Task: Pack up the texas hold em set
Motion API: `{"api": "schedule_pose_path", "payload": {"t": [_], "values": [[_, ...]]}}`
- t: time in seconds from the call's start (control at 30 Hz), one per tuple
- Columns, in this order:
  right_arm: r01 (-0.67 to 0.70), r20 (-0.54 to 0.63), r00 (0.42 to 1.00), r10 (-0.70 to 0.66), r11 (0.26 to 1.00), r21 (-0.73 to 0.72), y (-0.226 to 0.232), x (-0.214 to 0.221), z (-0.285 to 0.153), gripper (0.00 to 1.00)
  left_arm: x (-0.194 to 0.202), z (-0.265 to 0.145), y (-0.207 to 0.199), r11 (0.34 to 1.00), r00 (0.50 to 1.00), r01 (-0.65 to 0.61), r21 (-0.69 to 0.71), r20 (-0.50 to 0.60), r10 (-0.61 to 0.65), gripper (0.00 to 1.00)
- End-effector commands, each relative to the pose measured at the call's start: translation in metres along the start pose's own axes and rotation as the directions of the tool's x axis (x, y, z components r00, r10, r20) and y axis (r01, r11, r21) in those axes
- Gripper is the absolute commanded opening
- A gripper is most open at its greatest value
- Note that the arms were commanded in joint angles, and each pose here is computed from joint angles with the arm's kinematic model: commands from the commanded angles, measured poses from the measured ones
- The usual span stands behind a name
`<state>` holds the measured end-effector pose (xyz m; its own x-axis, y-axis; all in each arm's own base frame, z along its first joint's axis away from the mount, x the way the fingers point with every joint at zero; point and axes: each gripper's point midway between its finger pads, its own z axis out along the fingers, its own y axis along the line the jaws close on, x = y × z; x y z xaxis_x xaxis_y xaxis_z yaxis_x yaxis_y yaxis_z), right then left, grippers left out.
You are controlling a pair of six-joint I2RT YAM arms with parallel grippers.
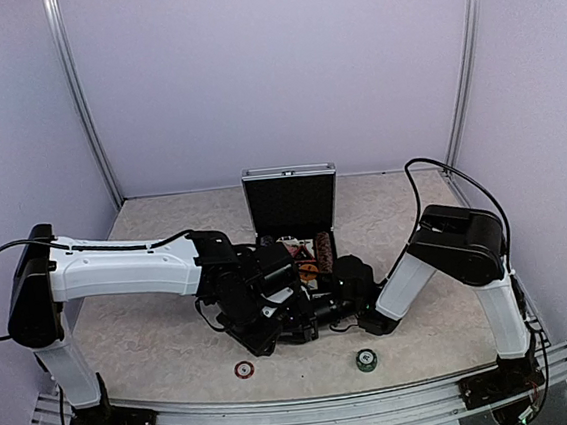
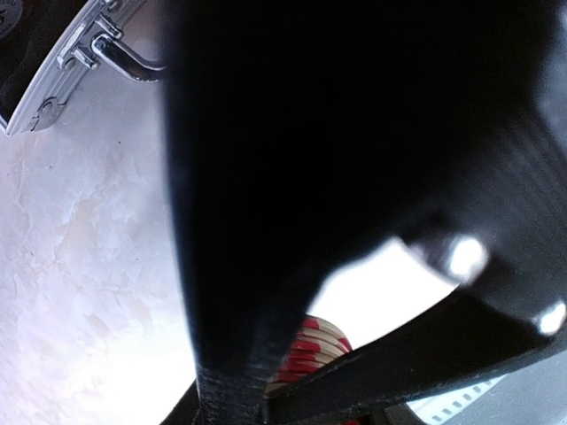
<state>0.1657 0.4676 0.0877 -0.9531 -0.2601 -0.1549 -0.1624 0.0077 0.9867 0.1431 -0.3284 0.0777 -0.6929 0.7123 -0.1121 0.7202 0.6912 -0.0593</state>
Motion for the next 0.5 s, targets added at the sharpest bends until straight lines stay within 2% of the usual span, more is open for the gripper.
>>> {"api": "schedule_pose_path", "payload": {"t": [0.0,0.07,0.23,0.47], "values": [[0.043,-0.016,0.999,-0.043,0.999,-0.027,0.011,0.001,-0.003,0.48,0.007,-0.002,-0.005,0.999,0.999,-0.039,0.019,-0.015,0.039,0.03],[0.047,-0.021,0.999,-0.048,0.998,-0.028,0.011,0.001,-0.004,0.52,0.007,-0.003,-0.005,0.999,0.999,-0.039,0.021,-0.014,0.039,0.02],[0.046,-0.033,0.998,-0.047,0.998,-0.044,0.013,0.003,-0.004,0.56,0.006,-0.004,-0.006,0.999,0.999,-0.041,0.028,-0.007,0.042,0.00],[0.000,0.021,1.000,0.002,0.997,-0.081,0.010,-0.002,-0.015,0.60,0.011,-0.001,-0.009,0.998,0.998,-0.051,0.041,-0.022,0.052,0.00]]}}
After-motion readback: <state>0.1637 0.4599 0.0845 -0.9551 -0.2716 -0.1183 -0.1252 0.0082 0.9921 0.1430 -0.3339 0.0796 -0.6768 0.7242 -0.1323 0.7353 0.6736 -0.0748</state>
